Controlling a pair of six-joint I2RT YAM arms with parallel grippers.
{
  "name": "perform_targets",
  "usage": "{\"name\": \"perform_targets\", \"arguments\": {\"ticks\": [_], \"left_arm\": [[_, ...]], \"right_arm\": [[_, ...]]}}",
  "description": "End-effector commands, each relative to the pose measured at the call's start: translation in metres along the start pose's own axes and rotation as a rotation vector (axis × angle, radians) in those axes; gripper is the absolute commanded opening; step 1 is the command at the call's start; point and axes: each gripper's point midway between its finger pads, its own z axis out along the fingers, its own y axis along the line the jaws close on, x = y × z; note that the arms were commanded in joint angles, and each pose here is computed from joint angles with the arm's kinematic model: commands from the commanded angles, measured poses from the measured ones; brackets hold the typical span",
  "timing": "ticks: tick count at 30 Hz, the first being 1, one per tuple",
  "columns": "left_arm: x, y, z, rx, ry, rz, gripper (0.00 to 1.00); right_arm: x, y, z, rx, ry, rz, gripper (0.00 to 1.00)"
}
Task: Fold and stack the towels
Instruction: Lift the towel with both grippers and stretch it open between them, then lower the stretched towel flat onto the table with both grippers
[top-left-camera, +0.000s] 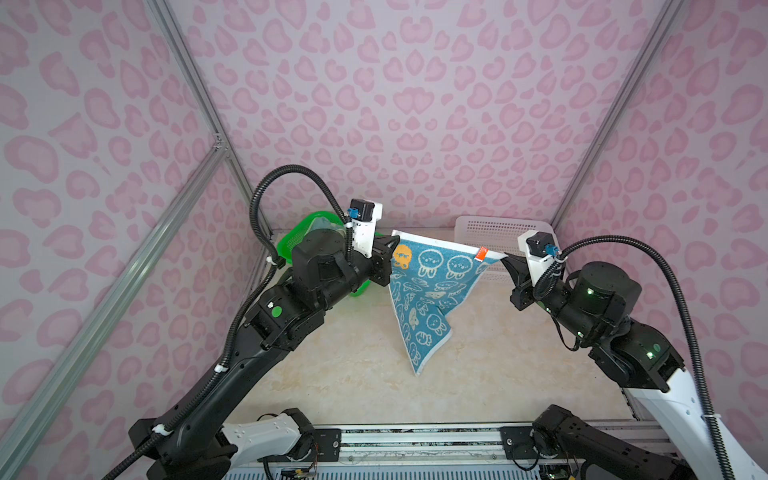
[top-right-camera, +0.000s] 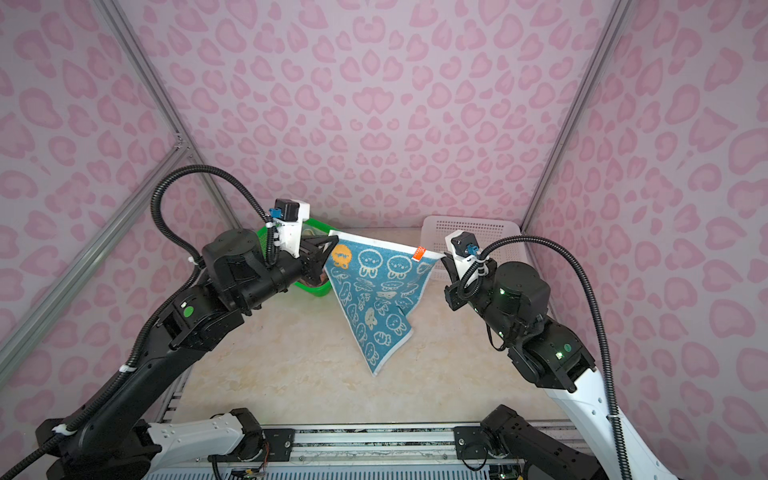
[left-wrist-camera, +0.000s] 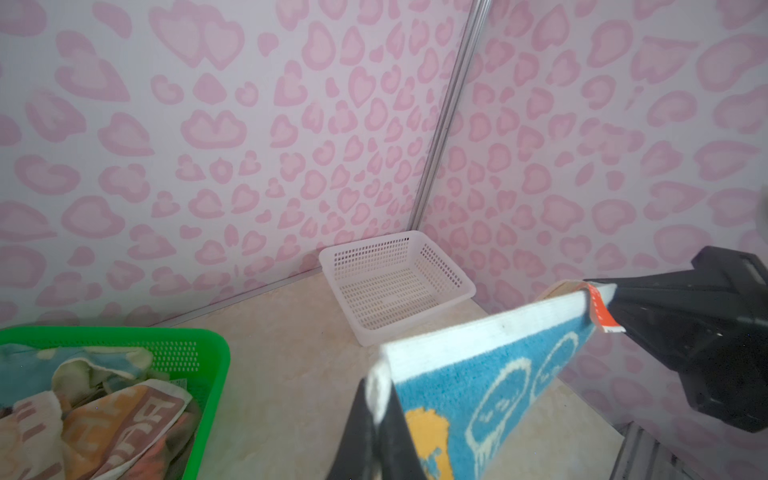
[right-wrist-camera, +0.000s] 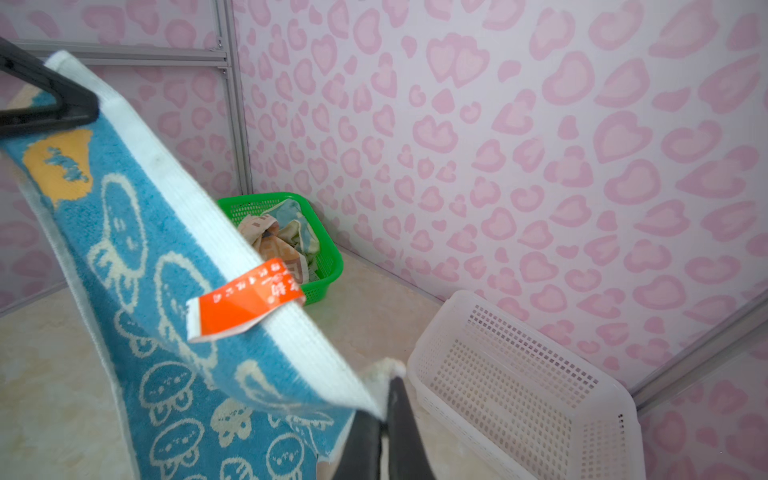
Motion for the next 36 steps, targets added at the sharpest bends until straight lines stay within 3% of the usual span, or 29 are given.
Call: {"name": "perform_targets", "arguments": {"ticks": [1, 8, 14, 23, 31, 36], "left_arm": [[-0.009, -0.012, -0.019, 0.068, -0.03, -0.042, 0.02], [-0.04, -0.024, -0.05, 0.137, -0.146, -0.09, 0.02], [-0.032, -0.007, -0.043, 0.046, -0.155, -0.102, 0.02], [0.026, 0.041, 0.043, -0.206, 0.014, -0.035, 0.02], [0.095, 0.111, 0.139, -0.388, 0.156, 0.0, 0.02], [0.136, 0.145, 0.169, -0.474, 0.163, 0.054, 0.02]], "right_arm": [[-0.007, 0.003, -0.015, -0.005, 0.011, -0.024, 0.0], [-0.054, 0.012, -0.04, -0.061, -0.094, -0.02, 0.0], [-0.052, 0.003, -0.035, -0.002, -0.062, -0.028, 0.0], [0.016, -0.031, 0.02, 0.184, 0.154, -0.08, 0.0], [0.094, -0.05, 0.078, 0.164, 0.268, 0.002, 0.0], [0.16, -0.044, 0.106, 0.145, 0.346, 0.058, 0.0]]}}
